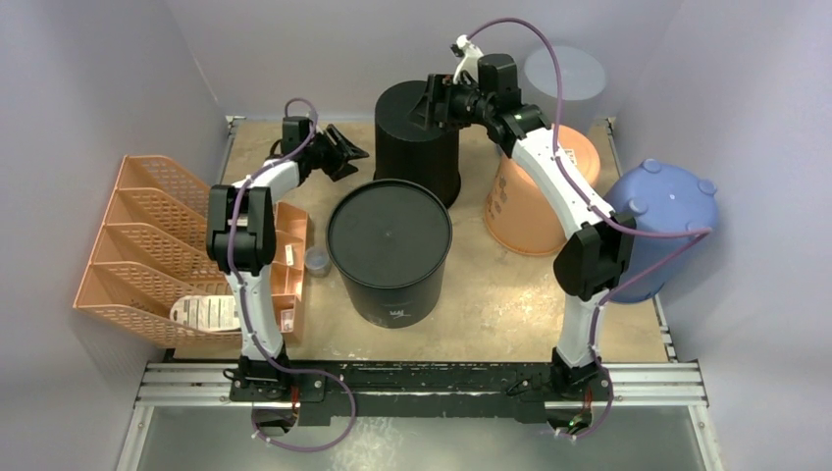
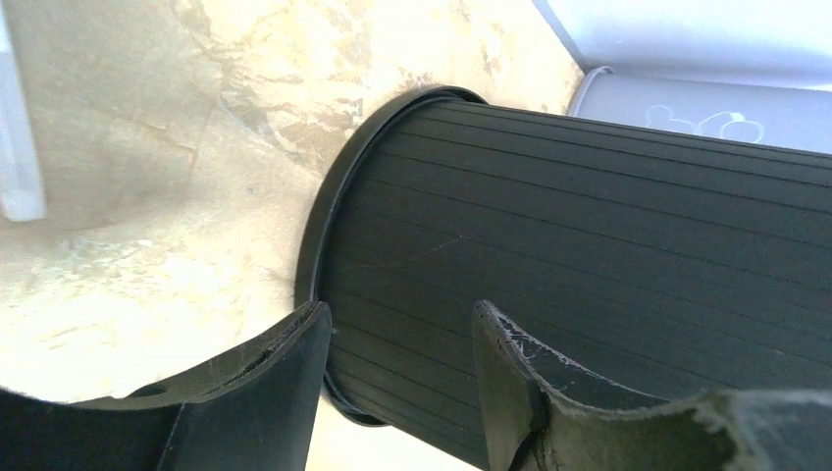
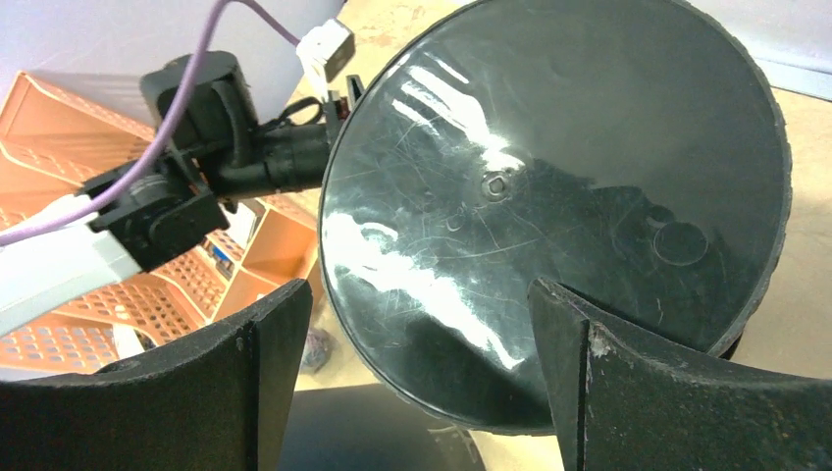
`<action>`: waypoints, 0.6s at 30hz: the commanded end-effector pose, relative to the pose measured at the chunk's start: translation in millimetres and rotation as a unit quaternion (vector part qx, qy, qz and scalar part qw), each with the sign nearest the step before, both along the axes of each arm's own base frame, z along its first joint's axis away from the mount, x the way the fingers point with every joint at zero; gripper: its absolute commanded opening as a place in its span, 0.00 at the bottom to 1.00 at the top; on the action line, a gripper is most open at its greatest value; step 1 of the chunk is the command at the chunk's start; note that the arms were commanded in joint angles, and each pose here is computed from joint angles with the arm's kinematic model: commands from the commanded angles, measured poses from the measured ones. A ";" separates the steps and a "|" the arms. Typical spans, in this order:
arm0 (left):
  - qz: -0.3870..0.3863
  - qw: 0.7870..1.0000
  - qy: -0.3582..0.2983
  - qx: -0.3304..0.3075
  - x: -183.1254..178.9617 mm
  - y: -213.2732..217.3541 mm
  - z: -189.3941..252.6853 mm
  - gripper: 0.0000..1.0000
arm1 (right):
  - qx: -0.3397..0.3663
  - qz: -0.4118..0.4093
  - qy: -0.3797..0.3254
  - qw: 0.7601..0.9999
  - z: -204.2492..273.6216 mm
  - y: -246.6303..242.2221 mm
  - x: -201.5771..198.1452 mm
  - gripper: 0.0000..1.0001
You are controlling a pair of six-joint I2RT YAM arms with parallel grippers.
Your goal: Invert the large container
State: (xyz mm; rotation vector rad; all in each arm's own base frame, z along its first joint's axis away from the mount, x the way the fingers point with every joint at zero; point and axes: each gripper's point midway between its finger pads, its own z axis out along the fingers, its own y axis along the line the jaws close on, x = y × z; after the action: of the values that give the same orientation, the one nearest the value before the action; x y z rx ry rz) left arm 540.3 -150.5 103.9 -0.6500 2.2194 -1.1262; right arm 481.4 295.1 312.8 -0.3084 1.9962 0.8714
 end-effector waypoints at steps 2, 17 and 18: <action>-0.017 0.992 -0.055 0.110 0.5 19.5 47.5 0.55 | -0.037 -0.036 0.012 0.999 -3.9 -14.4 1.0 0.84; 0.080 0.941 -0.109 0.312 -3.6 93.8 155.3 0.57 | -0.048 -0.153 -0.144 0.976 148.0 -88.7 -46.9 1.00; 0.094 0.936 -0.104 0.324 -9.6 101.1 161.9 0.58 | -0.056 -0.170 -0.145 0.973 146.0 -97.9 -51.5 1.00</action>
State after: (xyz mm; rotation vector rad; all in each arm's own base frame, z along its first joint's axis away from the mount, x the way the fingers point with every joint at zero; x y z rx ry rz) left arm 547.0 -84.6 205.9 -0.4034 2.2027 -0.5192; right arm 461.4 241.6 390.2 -0.2122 1.9220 0.6102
